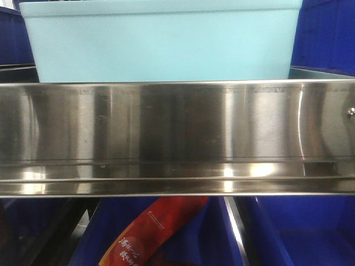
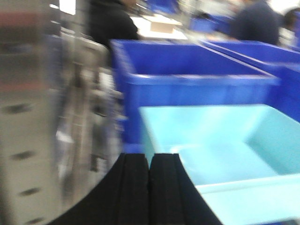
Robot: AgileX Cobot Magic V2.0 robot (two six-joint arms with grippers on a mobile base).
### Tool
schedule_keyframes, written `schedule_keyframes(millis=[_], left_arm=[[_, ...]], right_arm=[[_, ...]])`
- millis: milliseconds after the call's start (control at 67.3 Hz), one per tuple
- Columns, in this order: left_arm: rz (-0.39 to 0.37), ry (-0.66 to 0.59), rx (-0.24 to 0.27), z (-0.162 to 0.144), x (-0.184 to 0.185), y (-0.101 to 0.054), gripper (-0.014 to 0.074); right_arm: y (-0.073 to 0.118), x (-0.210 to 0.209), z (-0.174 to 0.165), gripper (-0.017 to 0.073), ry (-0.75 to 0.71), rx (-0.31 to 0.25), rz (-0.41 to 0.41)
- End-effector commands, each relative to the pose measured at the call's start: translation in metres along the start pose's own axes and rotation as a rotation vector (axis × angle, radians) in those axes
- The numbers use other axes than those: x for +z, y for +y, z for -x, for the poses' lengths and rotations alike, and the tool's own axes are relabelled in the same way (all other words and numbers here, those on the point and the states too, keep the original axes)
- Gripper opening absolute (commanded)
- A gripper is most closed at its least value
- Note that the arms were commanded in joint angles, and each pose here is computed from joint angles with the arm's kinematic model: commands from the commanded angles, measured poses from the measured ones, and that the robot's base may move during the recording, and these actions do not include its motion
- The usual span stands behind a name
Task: Fetch blue bin and place on conveyor start
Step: 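Close both grippers on opposite side walls of the teal bin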
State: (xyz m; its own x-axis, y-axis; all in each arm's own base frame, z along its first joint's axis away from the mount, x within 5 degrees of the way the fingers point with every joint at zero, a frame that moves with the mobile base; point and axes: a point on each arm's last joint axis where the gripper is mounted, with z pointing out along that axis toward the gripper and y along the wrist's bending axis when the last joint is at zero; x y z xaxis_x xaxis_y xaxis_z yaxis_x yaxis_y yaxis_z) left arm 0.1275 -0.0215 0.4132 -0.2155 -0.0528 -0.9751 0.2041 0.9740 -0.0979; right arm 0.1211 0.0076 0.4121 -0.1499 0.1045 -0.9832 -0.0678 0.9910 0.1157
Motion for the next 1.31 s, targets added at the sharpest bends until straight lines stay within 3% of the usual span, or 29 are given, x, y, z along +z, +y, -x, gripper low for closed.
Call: schedule_keyframes(millis=[0,208,342,371,431,535,654,698,936,1292], left_arm=[[-0.053,0.044,0.004,0.005,0.025,-0.003,-0.0111],[-0.119,0.152,0.011,0.016,0.086,-0.011,-0.0111],[-0.099,0.196,-0.034,0.03,0.124,-0.017,-0.0111],[-0.089,0.207,-0.045,0.032,0.132,-0.019,-0.0111],[-0.062,0.232,-0.021,0.035,0.148,-0.022,-0.0111],[0.001,0.302,-0.012,0.035,0.173,-0.032,-0.0111],[0.094,0.349,-0.068,0.04,0.193,-0.037,-0.0111],[0.098,0.356,-0.082,0.04,0.199,-0.039,-0.0111],[0.163,0.413,-0.187,0.027,0.22,-0.03,-0.0111],[0.223,0.524,-0.173,0.011,0.242,-0.025,-0.0111]], right_arm=[[0.006,0.026,0.007,-0.0167,0.058,-0.005,0.045],[0.031,0.089,0.008,-0.0148,0.207,-0.02,0.156],[0.038,0.129,0.009,-0.0141,0.287,0.028,0.155],[0.038,0.136,0.01,-0.0141,0.296,0.035,0.15],[0.038,0.152,0.009,-0.0141,0.317,0.055,0.128],[0.034,0.176,0.012,-0.0141,0.328,0.042,0.045],[0.032,0.193,0.014,-0.0141,0.398,0.058,-0.064],[0.034,0.197,0.016,-0.0141,0.421,0.034,-0.086],[0.062,0.224,0.006,-0.0141,0.556,-0.004,-0.065],[0.065,0.246,-0.006,-0.0141,0.629,-0.006,-0.084]])
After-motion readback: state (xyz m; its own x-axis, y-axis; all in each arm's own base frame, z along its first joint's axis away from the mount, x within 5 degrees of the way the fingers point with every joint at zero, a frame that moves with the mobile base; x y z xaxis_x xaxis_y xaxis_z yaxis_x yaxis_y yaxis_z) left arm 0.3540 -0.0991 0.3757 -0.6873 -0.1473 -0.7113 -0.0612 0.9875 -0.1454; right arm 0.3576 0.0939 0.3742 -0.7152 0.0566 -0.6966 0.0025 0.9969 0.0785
